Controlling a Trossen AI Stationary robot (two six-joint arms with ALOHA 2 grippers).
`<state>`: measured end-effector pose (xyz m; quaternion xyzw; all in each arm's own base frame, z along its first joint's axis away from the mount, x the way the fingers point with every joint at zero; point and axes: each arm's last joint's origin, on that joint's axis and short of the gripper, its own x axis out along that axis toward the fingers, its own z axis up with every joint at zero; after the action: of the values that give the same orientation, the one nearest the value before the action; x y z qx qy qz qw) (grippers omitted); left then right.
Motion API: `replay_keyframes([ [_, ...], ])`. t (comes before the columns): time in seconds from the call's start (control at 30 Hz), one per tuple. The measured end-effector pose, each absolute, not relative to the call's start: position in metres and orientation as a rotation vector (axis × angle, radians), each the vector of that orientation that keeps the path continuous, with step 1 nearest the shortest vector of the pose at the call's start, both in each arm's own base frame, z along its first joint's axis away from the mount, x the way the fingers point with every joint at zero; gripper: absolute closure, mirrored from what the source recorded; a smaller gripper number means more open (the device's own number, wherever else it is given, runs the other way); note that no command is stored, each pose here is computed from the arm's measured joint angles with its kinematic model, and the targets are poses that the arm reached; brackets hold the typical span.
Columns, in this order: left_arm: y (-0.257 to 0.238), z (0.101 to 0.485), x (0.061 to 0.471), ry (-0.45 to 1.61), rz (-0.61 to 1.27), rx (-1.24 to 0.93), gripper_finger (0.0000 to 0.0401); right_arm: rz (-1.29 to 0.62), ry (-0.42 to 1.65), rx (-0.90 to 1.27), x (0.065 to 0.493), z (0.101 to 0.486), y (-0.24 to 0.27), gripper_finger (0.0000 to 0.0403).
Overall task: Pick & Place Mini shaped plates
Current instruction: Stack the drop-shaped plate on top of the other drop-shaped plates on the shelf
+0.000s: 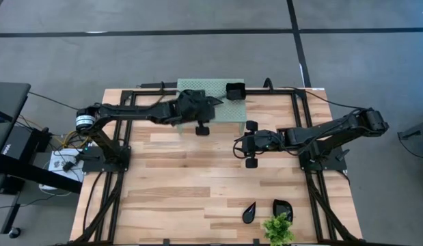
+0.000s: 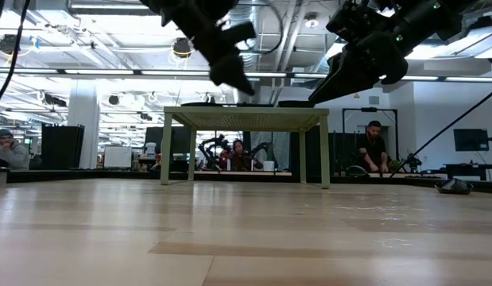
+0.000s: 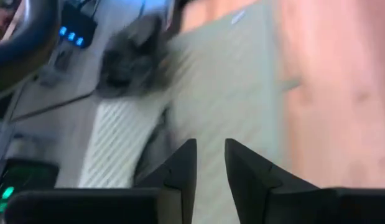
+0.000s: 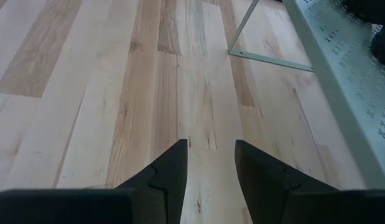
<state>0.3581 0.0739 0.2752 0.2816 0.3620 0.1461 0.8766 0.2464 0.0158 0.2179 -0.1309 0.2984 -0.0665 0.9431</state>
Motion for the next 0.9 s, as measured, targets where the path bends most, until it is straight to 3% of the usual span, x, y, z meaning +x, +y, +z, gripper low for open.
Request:
replay_keyframes([
  [0.3,-0.001,0.272,0.363,0.702,0.177,0.457,0.0315,-0.1,0.614,-0.26,0.245,0.217,0.027,0.0274],
  [0.6,-0.052,0.253,0.342,0.892,0.095,0.37,0.0316,-0.052,0.718,-0.244,0.234,0.208,0.046,0.0275],
  [0.77,-0.061,0.235,0.324,0.942,0.074,0.395,0.0315,-0.057,0.936,-0.337,0.215,0.197,0.048,0.0276],
  [0.9,-0.056,0.233,0.31,0.94,0.139,0.372,0.0315,-0.093,1.219,-0.259,0.196,0.208,0.044,0.0276],
])
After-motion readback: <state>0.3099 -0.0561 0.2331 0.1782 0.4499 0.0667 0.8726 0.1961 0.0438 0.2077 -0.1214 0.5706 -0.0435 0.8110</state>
